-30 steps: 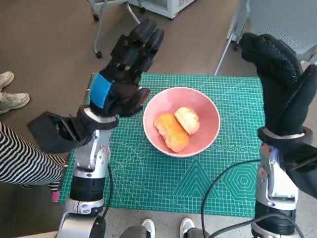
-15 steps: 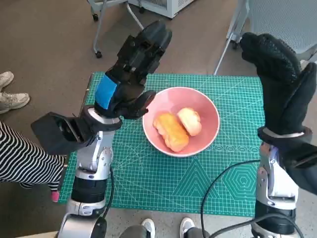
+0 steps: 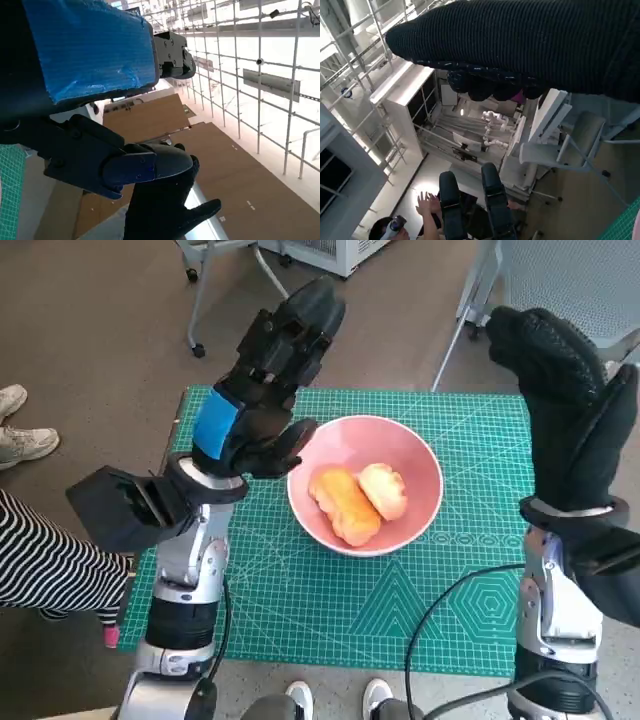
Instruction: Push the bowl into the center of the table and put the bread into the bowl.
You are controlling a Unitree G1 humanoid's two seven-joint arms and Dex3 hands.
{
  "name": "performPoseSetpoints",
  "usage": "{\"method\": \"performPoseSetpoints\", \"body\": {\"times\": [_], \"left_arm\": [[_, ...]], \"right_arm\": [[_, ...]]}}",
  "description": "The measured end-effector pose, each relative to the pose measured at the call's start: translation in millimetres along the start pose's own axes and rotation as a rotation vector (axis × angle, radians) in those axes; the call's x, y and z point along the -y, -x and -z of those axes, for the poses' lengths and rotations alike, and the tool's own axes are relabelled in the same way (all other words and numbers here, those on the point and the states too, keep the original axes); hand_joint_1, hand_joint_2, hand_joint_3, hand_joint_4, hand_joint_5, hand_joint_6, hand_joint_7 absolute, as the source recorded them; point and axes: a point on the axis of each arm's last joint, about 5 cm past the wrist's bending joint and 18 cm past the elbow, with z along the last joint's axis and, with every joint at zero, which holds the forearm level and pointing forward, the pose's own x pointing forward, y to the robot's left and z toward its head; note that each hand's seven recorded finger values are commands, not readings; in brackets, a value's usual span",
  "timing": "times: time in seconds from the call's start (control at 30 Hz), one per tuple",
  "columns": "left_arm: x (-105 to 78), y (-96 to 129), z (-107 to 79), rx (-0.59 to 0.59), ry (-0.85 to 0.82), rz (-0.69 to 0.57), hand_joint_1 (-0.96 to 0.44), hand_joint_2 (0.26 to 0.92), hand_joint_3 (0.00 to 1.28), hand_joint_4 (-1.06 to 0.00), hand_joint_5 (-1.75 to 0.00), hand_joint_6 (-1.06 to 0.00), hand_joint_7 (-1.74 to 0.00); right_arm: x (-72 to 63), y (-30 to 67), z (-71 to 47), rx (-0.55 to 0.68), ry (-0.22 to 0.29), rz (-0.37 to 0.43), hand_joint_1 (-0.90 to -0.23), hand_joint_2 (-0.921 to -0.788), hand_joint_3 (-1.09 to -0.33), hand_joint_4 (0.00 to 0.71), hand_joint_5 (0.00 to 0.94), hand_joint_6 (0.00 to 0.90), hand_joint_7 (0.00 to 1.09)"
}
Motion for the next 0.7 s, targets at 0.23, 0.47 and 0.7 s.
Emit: {"method": "performPoseSetpoints", "body": {"times": [0.23,0.47,0.7], "left_arm": [[0.2,0.3,0.3,0.011,-0.011,-0.011,-0.72,0.921,0.52,-0.04,-0.06,0.0,-0.44],[-0.3,1.4,2.7,0.006,-0.014,-0.019,-0.72,0.921,0.51,-0.04,-0.07,0.0,-0.43],[-0.6,1.9,3.8,0.001,-0.011,-0.021,-0.73,0.921,0.51,-0.03,-0.08,0.0,-0.43]], "right_arm": [[-0.6,0.1,0.2,-0.001,0.0,0.003,-0.726,-0.921,-0.69,0.227,0.002,0.143,0.57],[-1.0,0.3,0.9,-0.003,0.006,0.003,-0.729,-0.921,-0.69,0.226,0.001,0.133,0.57],[-1.2,0.7,2.2,-0.008,0.002,0.005,-0.731,-0.921,-0.69,0.226,0.001,0.128,0.57]]}}
